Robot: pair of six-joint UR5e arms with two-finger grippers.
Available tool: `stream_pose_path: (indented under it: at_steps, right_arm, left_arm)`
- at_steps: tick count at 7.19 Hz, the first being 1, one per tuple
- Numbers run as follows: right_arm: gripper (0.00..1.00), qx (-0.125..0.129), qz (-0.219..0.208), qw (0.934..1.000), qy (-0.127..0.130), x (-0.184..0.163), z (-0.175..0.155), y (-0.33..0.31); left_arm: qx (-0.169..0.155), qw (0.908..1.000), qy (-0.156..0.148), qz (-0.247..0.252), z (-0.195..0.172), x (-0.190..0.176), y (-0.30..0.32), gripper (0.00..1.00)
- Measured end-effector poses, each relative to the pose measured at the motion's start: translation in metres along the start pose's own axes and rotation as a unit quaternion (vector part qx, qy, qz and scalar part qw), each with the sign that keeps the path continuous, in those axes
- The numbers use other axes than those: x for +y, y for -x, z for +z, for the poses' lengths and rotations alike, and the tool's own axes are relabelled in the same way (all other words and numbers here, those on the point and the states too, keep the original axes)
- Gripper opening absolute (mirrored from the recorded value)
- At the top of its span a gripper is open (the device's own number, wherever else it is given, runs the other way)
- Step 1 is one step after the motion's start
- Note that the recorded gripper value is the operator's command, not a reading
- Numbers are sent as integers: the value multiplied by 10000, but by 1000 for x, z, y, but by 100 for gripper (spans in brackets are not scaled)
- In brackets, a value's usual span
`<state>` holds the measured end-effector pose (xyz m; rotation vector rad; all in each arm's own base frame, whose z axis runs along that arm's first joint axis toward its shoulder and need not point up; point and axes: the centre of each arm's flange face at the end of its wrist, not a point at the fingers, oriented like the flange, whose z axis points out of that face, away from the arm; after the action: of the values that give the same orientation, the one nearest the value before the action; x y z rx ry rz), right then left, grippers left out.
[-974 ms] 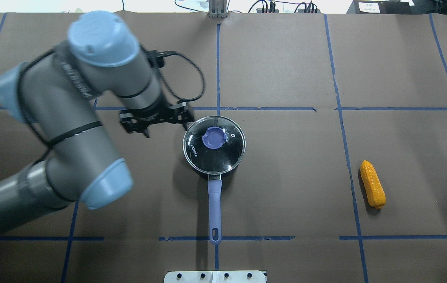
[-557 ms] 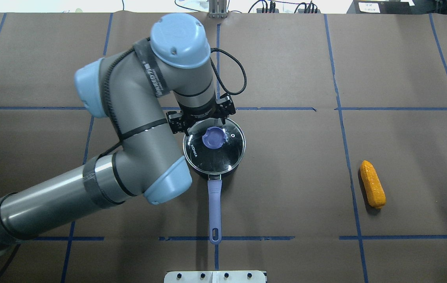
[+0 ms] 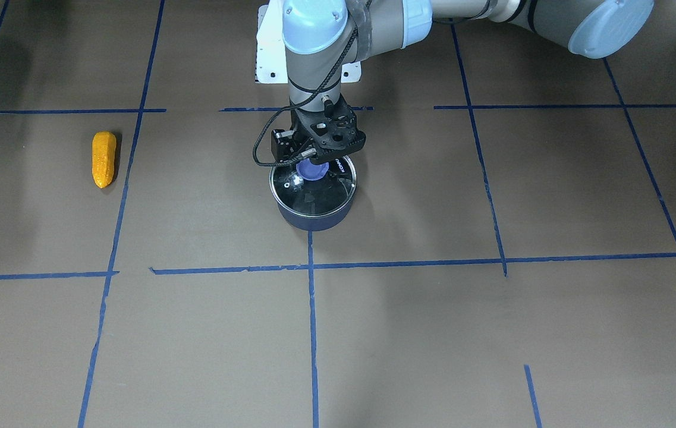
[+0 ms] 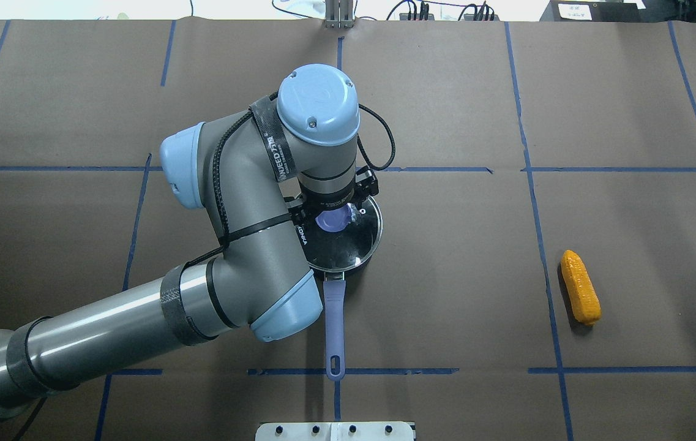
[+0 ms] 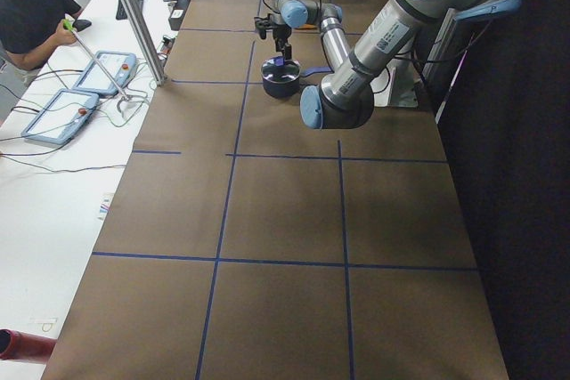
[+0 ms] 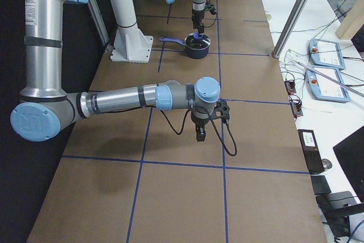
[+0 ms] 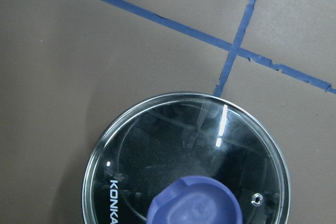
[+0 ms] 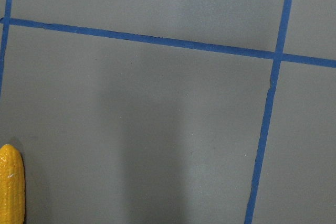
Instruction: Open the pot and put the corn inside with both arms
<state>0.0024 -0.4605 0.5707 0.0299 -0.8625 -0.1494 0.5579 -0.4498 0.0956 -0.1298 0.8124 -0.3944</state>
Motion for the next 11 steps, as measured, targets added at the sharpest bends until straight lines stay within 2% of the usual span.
stream_pose_path:
  at_steps: [2, 3, 4, 5, 6, 8, 10, 11]
  right_arm:
    - [100, 0, -1, 10000, 4, 0, 0, 0]
    - [100, -1, -5, 10000, 7, 0, 1, 0]
    - [100, -1, -10, 10000, 11, 0, 1, 1]
    - [100, -1, -7, 10000, 16, 0, 1, 1]
    - [100, -2, -4, 10000, 20, 0, 2, 0]
    - [100, -2, -5, 10000, 21, 0, 2, 0]
    - [100, -2, -13, 10000, 21, 0, 2, 1]
    - [100, -4, -26, 10000, 31, -1, 3, 3]
  left_arm:
    - [55, 10000, -9, 15, 12, -4, -4, 100]
    - [64, 10000, -8, 26, 17, -5, -5, 97]
    - [52, 10000, 1, 42, 20, -4, -5, 65]
    - [36, 10000, 16, 62, 24, -1, -5, 11]
    - [32, 10000, 22, 76, 25, 0, -5, 0]
    - [81, 9999, 3, 99, 18, 2, -6, 0]
    - [337, 9985, -209, 377, -39, -14, 3, 0]
    - [317, 9967, -338, 673, -62, -26, 31, 0]
